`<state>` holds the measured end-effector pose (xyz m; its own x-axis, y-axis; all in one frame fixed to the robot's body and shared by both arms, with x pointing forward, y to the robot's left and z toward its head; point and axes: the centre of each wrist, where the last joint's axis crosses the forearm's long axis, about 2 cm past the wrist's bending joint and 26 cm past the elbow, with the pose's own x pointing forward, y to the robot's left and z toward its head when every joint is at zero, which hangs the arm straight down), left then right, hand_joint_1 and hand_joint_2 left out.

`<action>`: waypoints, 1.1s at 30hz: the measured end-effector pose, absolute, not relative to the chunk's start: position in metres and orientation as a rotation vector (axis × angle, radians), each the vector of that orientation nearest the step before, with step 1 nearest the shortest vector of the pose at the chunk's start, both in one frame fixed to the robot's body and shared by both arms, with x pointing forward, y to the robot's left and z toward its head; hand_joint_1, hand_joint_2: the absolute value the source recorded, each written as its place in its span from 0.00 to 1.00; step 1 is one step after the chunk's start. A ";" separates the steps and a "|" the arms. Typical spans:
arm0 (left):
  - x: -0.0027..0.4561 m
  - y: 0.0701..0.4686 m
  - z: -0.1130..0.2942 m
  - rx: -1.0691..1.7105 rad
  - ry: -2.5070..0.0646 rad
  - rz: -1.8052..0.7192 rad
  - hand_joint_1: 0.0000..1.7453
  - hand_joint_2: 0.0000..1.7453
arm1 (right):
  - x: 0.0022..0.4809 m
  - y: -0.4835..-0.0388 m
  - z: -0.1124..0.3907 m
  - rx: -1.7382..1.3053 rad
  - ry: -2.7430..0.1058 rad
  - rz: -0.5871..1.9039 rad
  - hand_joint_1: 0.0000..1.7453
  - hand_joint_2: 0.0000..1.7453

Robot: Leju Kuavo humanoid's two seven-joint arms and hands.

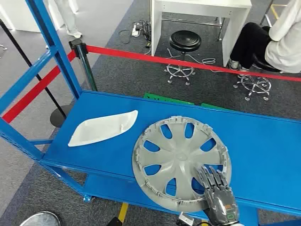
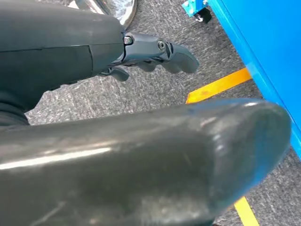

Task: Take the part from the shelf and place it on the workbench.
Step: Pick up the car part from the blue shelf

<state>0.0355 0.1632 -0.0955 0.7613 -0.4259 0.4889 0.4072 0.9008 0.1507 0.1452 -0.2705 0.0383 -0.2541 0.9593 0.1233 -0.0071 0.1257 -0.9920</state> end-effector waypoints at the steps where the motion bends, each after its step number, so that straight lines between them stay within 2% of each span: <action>1: 0.036 0.163 -0.095 0.034 -0.541 -0.453 0.00 0.00 | 0.143 -0.270 0.038 -0.985 -1.458 1.297 1.00 1.00; 11: 0.038 0.161 -0.095 0.022 -0.540 -0.440 0.00 0.00 | 0.116 -0.261 0.031 -0.964 -1.467 1.336 1.00 1.00; 22: 0.038 0.162 -0.095 0.024 -0.543 -0.429 0.00 0.00 | 0.121 -0.246 0.055 -1.023 -1.573 1.265 1.00 1.00; 27: 0.038 0.162 -0.095 0.029 -0.546 -0.410 0.00 0.00 | 0.112 -0.232 0.073 -1.086 -1.711 1.177 1.00 1.00; 31: 0.038 0.162 -0.095 0.025 -0.561 -0.405 0.00 1.00 | 0.105 -0.219 0.094 -1.141 -1.865 1.105 1.00 1.00; 33: 0.038 0.162 -0.095 0.025 -0.564 -0.404 0.00 1.00 | 0.104 -0.218 0.096 -1.143 -1.881 1.097 1.00 1.00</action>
